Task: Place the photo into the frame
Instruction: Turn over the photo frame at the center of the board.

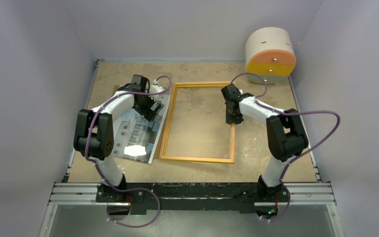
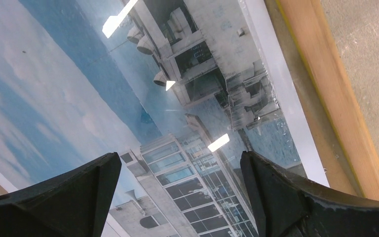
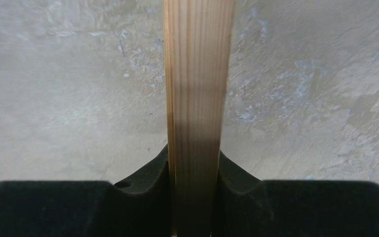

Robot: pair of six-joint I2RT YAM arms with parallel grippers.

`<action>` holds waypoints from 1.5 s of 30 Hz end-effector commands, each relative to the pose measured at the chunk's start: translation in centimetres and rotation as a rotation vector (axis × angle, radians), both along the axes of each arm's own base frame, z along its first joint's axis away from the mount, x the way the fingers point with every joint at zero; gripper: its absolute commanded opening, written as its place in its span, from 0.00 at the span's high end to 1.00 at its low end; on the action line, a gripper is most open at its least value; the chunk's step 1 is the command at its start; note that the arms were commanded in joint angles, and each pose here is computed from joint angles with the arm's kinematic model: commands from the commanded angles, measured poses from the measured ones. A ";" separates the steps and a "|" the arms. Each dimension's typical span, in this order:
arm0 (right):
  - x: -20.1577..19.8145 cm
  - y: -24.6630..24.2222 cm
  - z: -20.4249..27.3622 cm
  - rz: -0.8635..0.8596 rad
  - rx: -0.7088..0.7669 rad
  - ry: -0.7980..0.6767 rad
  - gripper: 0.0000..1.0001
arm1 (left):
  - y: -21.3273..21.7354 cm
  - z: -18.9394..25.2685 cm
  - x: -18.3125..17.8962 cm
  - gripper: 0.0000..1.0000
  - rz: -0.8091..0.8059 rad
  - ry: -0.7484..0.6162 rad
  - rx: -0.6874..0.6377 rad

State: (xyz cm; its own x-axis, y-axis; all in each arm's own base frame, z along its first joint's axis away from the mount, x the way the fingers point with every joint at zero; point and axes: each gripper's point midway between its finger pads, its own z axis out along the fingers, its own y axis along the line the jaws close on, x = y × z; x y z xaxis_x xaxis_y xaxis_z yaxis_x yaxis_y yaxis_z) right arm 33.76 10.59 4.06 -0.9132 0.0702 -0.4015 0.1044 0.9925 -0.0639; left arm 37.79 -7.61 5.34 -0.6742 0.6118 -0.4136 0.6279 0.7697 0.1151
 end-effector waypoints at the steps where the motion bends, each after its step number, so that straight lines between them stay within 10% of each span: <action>1: 0.0 -0.7 -0.3 0.039 -0.142 0.012 1.00 | 0.0 0.1 1.2 0.00 -0.010 -0.042 0.001; 13: -1.3 -1.2 -4.6 0.026 -0.174 0.097 0.94 | -1.4 -0.1 2.3 0.00 -0.020 -0.072 -0.044; 27: -2.4 -1.2 -5.5 0.022 -0.139 0.095 0.60 | -1.7 -0.5 1.7 0.00 -0.039 -0.059 -0.045; 45: -1.4 -5.2 -3.9 -0.065 -0.234 0.069 0.72 | -8.0 -0.1 0.8 0.00 -0.178 -0.115 0.005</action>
State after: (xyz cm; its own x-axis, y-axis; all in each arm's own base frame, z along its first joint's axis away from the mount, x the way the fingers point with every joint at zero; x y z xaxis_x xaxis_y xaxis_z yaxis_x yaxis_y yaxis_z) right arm 34.27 8.64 1.78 -0.9014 0.0620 -0.4285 0.1446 0.9760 -0.1631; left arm 37.75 -13.44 4.22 -0.5578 0.6985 -0.4484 0.7240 0.6736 0.1488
